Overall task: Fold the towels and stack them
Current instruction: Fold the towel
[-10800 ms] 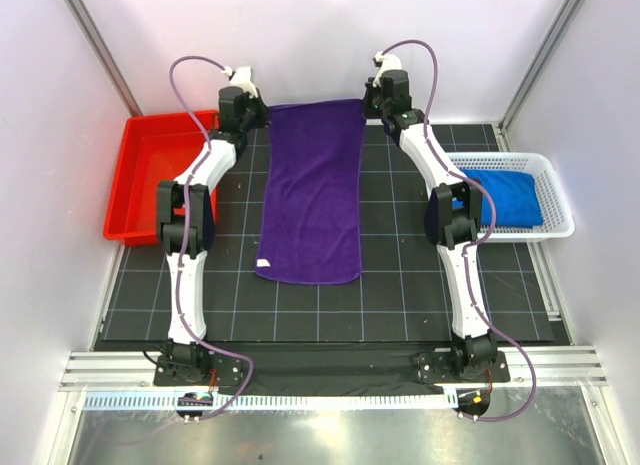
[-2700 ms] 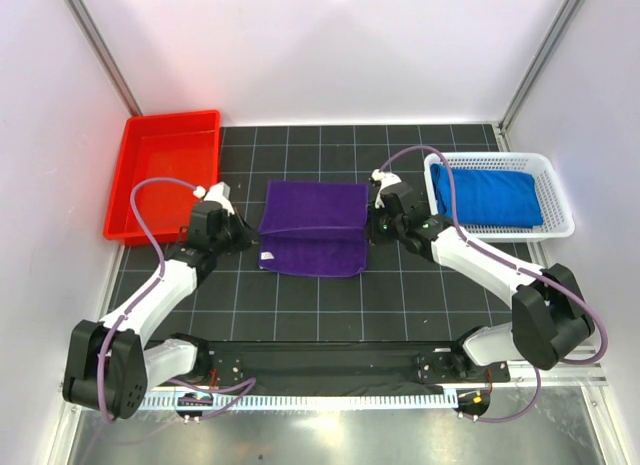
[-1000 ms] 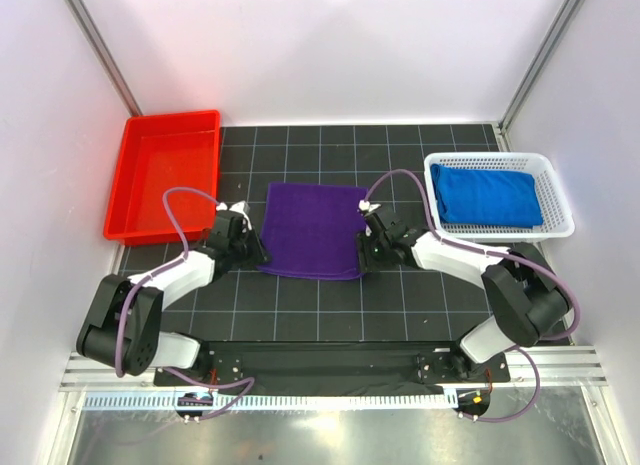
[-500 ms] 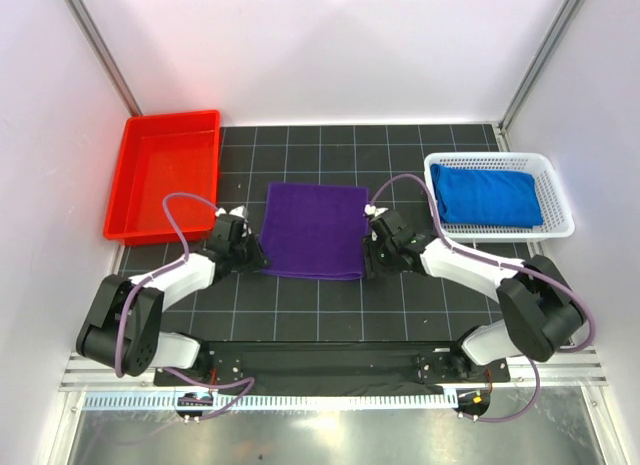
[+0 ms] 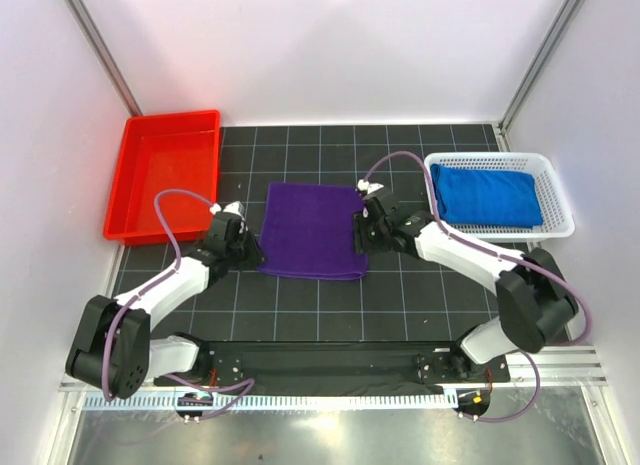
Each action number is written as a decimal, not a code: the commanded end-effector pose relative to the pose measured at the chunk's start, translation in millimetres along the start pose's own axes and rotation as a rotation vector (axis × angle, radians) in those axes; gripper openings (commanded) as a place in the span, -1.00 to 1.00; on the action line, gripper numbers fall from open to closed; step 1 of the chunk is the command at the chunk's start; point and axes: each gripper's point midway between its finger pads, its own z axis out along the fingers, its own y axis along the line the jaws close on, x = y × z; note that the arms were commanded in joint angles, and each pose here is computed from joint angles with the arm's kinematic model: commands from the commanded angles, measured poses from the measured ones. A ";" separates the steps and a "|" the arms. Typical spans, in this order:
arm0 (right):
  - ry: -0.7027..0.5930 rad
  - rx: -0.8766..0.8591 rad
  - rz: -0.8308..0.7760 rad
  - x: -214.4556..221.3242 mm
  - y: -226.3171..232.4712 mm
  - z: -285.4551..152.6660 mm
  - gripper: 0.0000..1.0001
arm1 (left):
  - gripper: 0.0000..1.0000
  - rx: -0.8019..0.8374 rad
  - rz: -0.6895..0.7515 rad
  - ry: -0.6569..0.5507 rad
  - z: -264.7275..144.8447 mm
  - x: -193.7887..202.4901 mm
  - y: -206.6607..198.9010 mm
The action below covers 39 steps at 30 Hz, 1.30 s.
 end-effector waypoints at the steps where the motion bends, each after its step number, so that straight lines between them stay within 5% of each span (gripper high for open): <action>1: 0.050 0.003 0.010 18.3 -2.2 16.9 -0.10 | -0.65 0.027 0.021 -0.076 -3.8 -31.6 -18.7; 12: 0.183 0.063 0.010 81.8 -29.7 28.0 -0.17 | -0.70 0.017 0.026 -0.028 23.0 -5.1 -6.7; 28: 0.181 0.172 -0.029 84.1 -53.0 2.7 -0.18 | -0.70 -0.074 -0.012 -0.021 8.9 32.6 1.7; 32: 0.147 0.149 -0.024 68.3 -44.8 -8.2 -0.15 | -0.61 -0.105 0.015 -0.075 -4.6 11.7 -1.2; 39: -0.069 0.085 0.022 -45.8 -27.3 -21.7 -0.04 | -0.33 -0.090 0.096 -0.216 -15.3 -62.4 -42.6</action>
